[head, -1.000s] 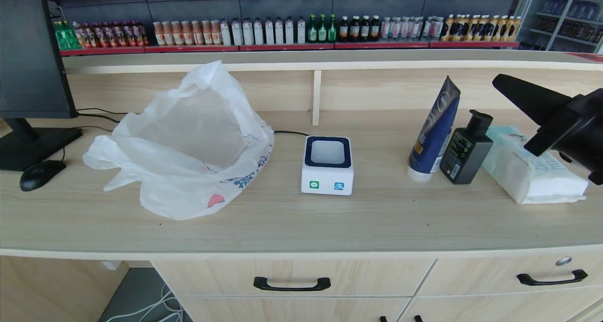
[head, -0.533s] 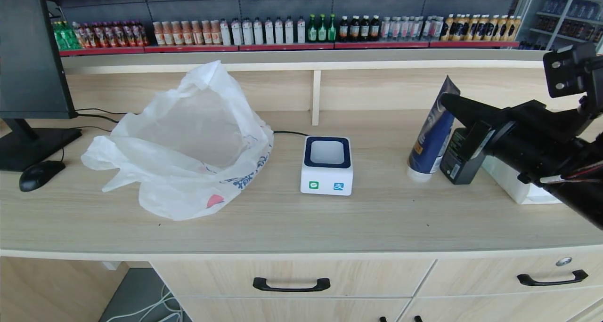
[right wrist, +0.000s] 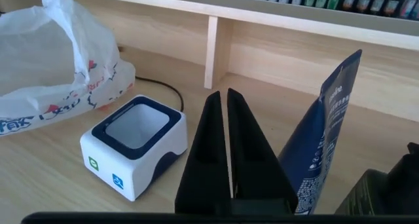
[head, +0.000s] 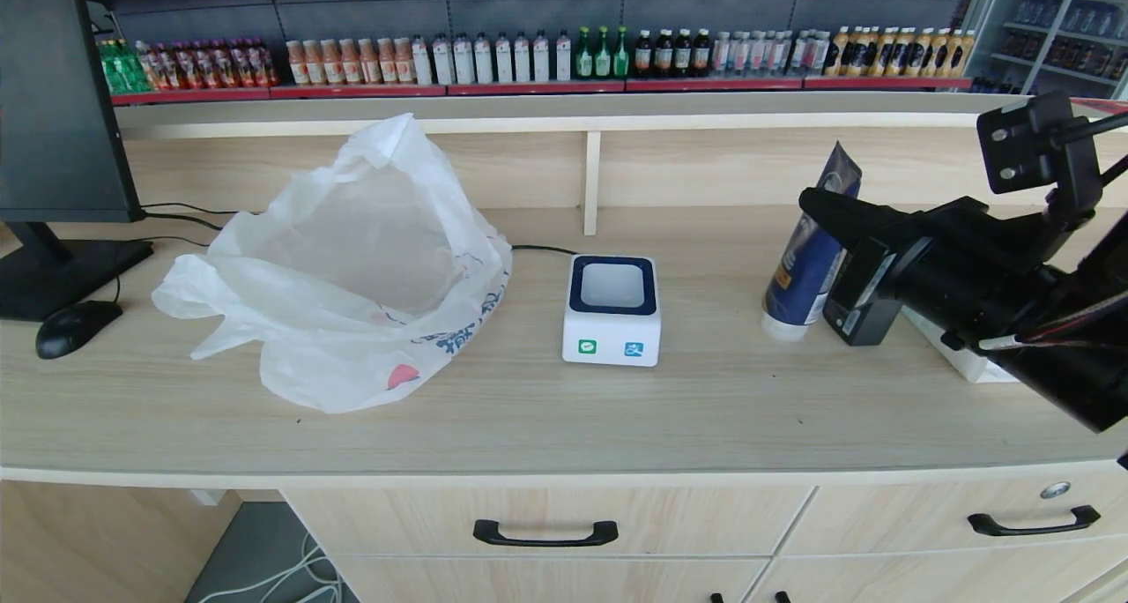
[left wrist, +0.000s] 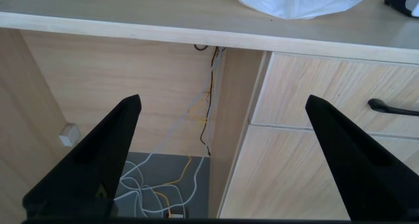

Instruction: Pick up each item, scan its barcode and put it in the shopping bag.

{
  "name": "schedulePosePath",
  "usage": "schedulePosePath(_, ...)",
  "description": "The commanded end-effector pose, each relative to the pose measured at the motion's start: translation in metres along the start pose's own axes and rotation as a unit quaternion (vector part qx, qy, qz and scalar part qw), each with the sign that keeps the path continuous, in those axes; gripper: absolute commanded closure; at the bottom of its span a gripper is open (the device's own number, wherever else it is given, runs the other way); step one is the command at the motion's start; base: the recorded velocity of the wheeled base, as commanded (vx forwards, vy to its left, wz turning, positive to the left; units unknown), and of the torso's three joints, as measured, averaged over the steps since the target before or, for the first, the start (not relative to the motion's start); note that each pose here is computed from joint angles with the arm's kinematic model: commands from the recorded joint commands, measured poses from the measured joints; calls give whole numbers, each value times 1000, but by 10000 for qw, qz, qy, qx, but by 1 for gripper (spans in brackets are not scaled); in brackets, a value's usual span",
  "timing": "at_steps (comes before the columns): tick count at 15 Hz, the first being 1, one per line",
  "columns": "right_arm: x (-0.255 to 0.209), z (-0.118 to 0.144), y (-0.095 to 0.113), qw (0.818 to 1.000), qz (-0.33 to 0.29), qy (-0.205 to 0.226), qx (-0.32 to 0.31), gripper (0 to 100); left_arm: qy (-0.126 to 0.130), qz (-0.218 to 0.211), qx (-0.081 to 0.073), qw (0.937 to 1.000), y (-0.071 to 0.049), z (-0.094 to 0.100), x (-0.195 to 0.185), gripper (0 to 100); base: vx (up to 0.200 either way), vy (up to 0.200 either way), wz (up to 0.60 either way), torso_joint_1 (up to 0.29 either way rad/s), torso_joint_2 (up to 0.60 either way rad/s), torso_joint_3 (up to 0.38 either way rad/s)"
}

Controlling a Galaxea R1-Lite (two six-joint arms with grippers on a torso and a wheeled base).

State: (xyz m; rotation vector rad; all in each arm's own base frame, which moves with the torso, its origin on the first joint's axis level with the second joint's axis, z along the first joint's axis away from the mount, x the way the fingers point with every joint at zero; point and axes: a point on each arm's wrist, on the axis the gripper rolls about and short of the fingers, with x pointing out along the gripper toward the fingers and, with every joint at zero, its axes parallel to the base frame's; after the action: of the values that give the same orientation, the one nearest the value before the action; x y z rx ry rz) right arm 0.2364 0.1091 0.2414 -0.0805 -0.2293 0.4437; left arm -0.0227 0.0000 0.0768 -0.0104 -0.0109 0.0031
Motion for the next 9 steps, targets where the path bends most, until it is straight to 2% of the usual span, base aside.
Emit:
schedulePosePath(1, -5, 3, 0, 10000, 11, -42, 0, 0, -7, 7, -2, 10000, 0, 0, 0, 0, 0, 0, 0, 0, 0, 0)
schedulePosePath(9, -9, 11, 0, 9993, -300, -146, -144, 0, -7, 7, 6, 10000, 0, 0, 0, 0, 0, 0, 0, 0, 0, 0)
